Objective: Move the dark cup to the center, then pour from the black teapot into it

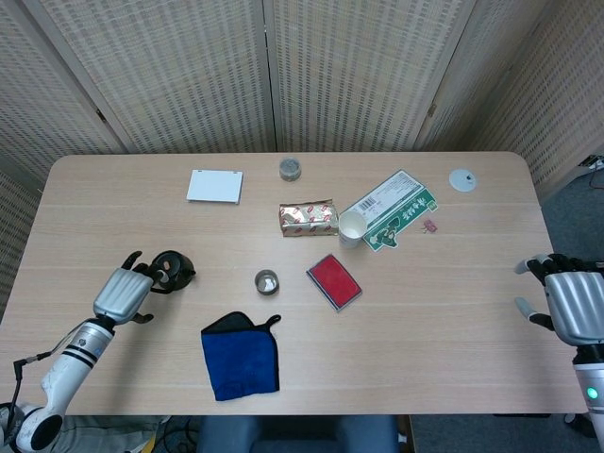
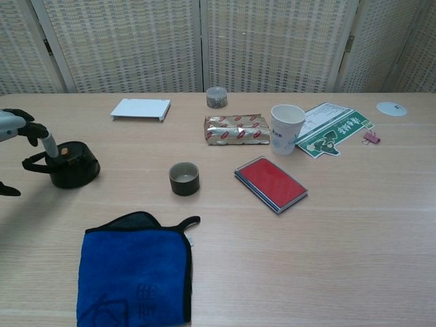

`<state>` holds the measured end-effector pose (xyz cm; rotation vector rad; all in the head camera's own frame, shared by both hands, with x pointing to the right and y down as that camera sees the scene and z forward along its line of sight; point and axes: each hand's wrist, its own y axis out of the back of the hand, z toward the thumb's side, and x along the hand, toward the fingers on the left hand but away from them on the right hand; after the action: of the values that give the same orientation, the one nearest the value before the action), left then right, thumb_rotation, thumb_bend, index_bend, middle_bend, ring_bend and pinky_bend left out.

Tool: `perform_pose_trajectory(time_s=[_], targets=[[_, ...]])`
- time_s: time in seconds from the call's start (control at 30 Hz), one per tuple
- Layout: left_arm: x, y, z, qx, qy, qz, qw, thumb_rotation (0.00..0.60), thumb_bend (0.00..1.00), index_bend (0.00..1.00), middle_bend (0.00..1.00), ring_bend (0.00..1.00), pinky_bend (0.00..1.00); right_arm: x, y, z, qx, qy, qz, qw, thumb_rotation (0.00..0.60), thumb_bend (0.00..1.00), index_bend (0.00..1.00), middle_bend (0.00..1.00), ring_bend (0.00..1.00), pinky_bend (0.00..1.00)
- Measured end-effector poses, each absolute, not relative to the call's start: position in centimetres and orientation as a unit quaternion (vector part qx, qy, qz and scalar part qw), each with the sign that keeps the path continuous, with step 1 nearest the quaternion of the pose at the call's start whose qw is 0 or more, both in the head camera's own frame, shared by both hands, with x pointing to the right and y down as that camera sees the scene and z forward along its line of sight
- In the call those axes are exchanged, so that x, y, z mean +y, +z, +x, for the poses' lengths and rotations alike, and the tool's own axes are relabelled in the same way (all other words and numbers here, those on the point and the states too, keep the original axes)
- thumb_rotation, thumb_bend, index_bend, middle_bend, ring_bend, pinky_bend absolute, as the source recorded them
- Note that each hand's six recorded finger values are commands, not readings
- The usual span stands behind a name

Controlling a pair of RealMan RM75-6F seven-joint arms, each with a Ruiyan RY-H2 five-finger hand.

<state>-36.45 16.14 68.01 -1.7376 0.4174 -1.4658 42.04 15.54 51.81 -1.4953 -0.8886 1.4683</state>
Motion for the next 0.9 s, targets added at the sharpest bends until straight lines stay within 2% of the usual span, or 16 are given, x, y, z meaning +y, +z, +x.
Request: perform_pose_trajectory(time_s=[0.9], targets=[[16.8,69.1,-36.1,0.161,-0.592,-0.689,0.384,0.600,0.09,0.40,0.35,0.35,0.00,15.6,51.9,42.5,-0.356,0.589,-0.597,0.413,0.600,0.19,0.44,0.40,0.32,0.38]])
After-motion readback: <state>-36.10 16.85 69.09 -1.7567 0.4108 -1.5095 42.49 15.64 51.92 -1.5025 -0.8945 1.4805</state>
